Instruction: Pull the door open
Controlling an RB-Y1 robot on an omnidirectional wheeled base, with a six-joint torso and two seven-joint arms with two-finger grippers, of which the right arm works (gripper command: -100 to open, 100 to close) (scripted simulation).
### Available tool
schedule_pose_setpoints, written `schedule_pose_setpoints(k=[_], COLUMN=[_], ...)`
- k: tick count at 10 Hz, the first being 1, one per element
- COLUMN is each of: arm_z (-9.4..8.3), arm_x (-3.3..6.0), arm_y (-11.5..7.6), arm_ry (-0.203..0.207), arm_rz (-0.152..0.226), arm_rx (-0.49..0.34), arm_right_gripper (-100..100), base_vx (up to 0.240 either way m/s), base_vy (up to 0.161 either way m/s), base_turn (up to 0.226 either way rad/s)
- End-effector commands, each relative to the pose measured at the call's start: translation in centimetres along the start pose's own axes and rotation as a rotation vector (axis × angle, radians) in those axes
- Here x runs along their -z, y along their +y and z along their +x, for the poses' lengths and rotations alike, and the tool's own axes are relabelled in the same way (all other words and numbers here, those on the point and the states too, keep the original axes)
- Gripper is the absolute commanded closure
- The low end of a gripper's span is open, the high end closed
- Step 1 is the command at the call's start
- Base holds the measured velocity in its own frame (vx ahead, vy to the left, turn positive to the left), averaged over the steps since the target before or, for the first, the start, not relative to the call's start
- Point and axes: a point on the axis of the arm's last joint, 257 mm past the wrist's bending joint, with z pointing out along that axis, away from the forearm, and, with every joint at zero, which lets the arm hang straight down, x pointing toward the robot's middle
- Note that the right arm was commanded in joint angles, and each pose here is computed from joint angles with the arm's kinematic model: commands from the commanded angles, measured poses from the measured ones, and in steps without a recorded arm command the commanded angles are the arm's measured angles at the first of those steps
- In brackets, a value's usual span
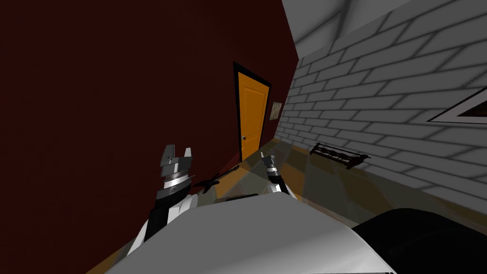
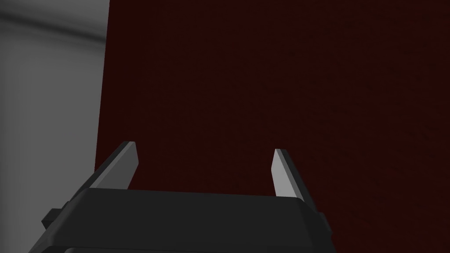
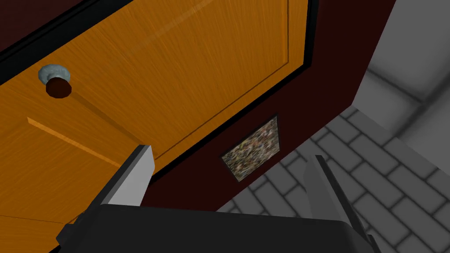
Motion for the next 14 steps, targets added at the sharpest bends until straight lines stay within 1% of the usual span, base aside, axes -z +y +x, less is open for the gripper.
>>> schedule_pose_setpoints(k=[1, 7, 14], arm_z=[-0.5, -2.0, -3.8], arm_x=[0.23, 1.05, 2.25], arm_y=[-1.0, -3.9, -7.1], arm_ry=[-0.006, -0.032, -0.075], arm_rz=[0.017, 0.067, 0.120], arm_rx=[-0.050, -0.185, -0.339], arm_right_gripper=[-100, -100, -100], base_vx=[0.119, 0.094, 0.085], base_vy=[-0.056, -0.049, -0.049], base_turn=[0.162, 0.122, 0.125])
